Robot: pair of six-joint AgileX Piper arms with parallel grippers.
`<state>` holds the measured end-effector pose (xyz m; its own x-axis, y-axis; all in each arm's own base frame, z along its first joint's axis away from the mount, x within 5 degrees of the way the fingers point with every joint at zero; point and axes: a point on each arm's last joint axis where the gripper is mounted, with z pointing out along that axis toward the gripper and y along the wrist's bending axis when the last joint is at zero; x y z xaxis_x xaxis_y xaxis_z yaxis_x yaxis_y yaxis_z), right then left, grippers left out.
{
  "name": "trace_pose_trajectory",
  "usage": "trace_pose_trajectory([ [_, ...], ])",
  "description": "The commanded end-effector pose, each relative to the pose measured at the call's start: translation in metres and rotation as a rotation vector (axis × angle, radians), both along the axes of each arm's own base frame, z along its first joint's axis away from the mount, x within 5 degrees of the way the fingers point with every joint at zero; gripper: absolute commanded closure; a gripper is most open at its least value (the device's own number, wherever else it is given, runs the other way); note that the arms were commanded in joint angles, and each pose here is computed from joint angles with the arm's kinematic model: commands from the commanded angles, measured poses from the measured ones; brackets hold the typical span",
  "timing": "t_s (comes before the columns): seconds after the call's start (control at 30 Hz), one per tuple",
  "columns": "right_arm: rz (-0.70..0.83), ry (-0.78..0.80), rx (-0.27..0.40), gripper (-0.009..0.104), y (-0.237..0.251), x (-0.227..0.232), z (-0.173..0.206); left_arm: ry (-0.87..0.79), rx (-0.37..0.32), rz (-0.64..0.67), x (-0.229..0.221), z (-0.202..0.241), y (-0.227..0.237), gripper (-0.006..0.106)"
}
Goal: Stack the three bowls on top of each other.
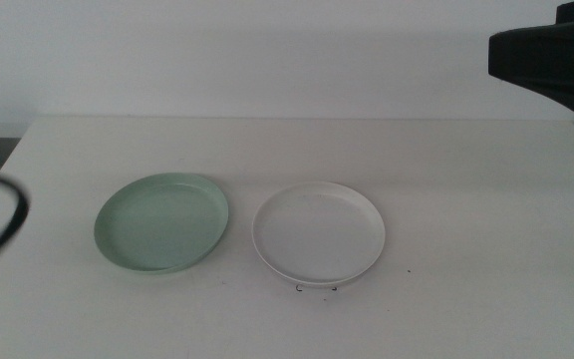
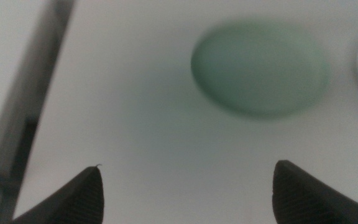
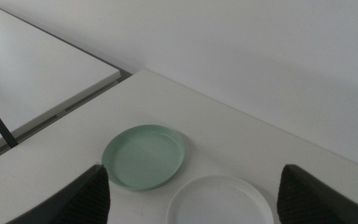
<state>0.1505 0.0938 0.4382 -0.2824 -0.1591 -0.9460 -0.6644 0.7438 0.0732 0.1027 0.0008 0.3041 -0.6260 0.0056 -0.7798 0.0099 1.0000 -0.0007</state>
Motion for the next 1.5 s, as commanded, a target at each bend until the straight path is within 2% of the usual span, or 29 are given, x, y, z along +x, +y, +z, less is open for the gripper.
trace_pose_trajectory([
  [0.0, -0.005, -0.01, 0.004, 0.002, 0.0, 0.0, 0.0, 0.178, -0.017, 0.002, 0.011, 0.003, 0.001, 0.01],
  [0.17, -0.005, -0.01, 0.004, 0.002, 0.0, 0.0, 0.0, 0.299, -0.031, 0.01, 0.039, -0.001, 0.003, 0.01],
  [0.33, -0.005, -0.01, 0.004, 0.002, 0.0, 0.0, 0.0, 0.382, -0.107, 0.042, 0.08, -0.019, 0.004, 0.01],
  [0.43, -0.005, -0.01, 0.004, 0.002, 0.0, 0.0, 0.0, 0.434, -0.099, 0.015, 0.107, -0.025, 0.01, 0.01],
  [0.73, -0.005, -0.01, 0.004, 0.002, 0.0, 0.0, 0.0, 0.42, -0.091, 0.01, 0.196, -0.022, 0.029, 0.01],
  [0.9, -0.005, -0.01, 0.004, 0.002, 0.0, 0.0, 0.0, 0.47, -0.088, 0.007, 0.246, -0.044, 0.037, 0.01],
  [1.13, -0.005, -0.01, 0.004, 0.002, 0.0, 0.0, 0.0, 0.514, -0.131, 0.009, 0.279, -0.084, 0.039, 0.01],
  [1.47, -0.005, -0.01, 0.004, 0.002, 0.0, 0.0, 0.0, 0.539, -0.16, 0.002, 0.294, -0.125, 0.039, 0.01],
])
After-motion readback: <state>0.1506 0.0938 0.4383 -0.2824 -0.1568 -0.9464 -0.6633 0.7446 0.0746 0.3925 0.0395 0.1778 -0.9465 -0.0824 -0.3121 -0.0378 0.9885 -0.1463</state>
